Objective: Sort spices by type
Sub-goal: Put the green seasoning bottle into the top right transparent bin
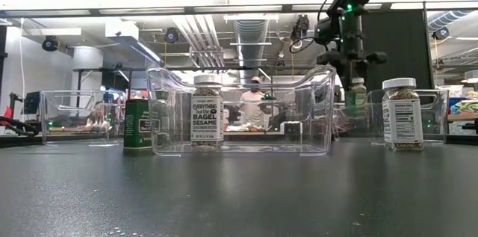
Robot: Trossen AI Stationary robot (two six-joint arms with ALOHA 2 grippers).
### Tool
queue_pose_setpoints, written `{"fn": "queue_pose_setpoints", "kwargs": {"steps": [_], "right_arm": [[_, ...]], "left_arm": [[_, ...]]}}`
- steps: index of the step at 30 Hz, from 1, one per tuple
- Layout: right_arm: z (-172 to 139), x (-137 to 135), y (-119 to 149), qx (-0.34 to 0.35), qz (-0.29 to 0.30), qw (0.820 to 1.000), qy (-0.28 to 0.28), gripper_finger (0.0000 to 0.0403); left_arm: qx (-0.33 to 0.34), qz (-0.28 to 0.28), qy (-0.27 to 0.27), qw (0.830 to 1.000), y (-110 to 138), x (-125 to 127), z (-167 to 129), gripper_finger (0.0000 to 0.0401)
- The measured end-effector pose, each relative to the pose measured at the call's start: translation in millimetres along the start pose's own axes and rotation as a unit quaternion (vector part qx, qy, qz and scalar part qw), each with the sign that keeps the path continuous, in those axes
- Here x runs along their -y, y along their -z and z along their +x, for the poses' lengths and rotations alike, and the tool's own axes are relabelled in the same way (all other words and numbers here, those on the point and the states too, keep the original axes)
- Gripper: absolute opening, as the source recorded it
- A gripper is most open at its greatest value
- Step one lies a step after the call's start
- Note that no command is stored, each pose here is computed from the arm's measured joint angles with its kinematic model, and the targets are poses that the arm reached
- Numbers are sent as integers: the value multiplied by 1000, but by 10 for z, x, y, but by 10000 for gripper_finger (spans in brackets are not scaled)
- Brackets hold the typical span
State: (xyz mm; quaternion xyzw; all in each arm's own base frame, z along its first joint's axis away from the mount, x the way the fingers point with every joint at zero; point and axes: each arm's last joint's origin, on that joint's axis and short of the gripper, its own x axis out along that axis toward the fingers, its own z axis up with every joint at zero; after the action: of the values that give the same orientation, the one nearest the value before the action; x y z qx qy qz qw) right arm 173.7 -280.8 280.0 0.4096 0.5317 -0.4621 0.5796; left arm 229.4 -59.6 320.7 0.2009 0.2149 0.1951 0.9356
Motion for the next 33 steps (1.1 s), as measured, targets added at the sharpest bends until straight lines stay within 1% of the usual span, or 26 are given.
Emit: {"fn": "queue_pose_setpoints", "kwargs": {"steps": [7,12,18,24,33], "right_arm": [[222,43,15,-8,-5,1000,-22,195],[355,61,50,-19,-8,1000,-21,195],[488,58,72,-17,-7,1000,-24,195],[556,60,84,-12,-7,1000,-25,195],[592,57,84,-9,-8,1000,-25,239]], "left_arm": [[-1,-1,0,1000,1,0,0,219],[0,-5,0,1000,1,0,0,219],[-1,-8,0,1000,2,0,0,219],[-1,-11,0,1000,2,0,0,219],[-1,-15,1,1000,3,1,0,219]]}}
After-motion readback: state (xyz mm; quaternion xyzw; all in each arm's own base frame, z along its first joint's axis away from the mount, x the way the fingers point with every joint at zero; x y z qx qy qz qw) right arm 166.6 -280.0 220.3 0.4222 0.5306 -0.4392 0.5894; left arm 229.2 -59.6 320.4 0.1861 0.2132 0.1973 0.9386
